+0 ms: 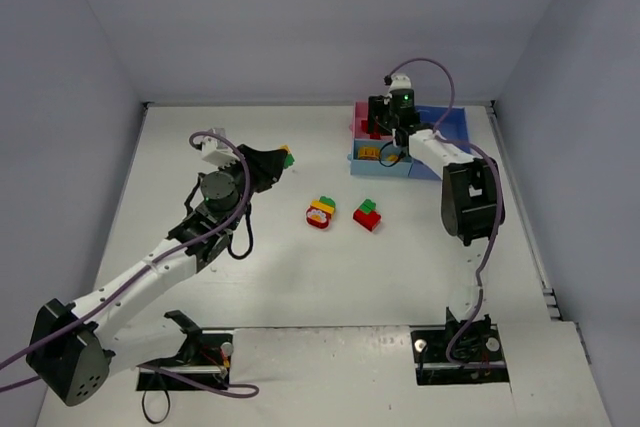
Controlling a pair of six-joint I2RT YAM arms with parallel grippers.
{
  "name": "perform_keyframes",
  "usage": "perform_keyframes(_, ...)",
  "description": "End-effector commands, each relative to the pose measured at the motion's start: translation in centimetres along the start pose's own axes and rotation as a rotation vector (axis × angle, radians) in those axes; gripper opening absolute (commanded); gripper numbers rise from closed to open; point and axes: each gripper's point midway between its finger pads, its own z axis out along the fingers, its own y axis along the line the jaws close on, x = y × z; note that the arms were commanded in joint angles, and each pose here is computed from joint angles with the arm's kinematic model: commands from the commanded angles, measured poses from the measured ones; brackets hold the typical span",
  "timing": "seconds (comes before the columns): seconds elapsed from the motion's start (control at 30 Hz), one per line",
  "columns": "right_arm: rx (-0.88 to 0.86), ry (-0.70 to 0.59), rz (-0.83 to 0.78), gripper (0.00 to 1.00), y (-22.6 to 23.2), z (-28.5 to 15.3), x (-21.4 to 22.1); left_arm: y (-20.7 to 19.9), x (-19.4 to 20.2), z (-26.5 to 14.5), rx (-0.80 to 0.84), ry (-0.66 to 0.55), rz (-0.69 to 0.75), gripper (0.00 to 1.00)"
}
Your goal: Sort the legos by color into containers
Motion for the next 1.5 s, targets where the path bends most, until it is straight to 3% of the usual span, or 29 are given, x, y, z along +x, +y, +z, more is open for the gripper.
perform_keyframes(0.0,-0.079,-0.160,-0.021,0.64,1.7,-4.8,-7.3,-2.5,-2.4,0.2,0.057,-0.048,-0.075,0.00)
perform_keyframes(0.07,-0.126,-0.221,-0.027,0.63,2.8,-8.6,-9.5,-2.7,-2.5,0.6,0.059,-0.044,-0.111,0.00)
perform_keyframes(0.1,-0.188,-0.185,-0.040,0.63,4.2,-9.5,-7.4,-2.8,-2.5,0.8,0.057,-0.045,-0.135,0.00)
perform_keyframes(0.13,-0.226,-0.248,-0.048,0.63,5.2,-12.5,-9.3,-2.9,-2.6,1.0,0.064,-0.051,-0.149,0.00)
perform_keyframes(0.2,-0.308,-0.226,-0.098,0.63,7.2,-14.7,-7.3,-3.3,-3.1,1.4,0.078,-0.057,-0.165,0.00)
perform_keyframes(0.33,-0.504,-0.300,-0.166,0.64,13.2,-22.6,-7.4,-4.4,-3.4,2.2,0.104,-0.048,-0.184,0.00)
perform_keyframes(0.57,-0.681,-0.355,-0.120,0.65,19.2,-29.2,-6.5,-6.1,-4.5,2.7,0.165,-0.079,-0.213,0.00)
perform_keyframes(0.97,-0.801,-0.392,-0.140,0.65,24.9,-30.9,-7.1,-8.0,-5.2,2.5,0.234,-0.085,-0.260,0.00)
perform_keyframes(1.47,-0.751,-0.477,-0.127,0.56,25.8,-30.2,-9.6,-8.0,-3.8,2.5,0.240,-0.054,-0.267,0.00)
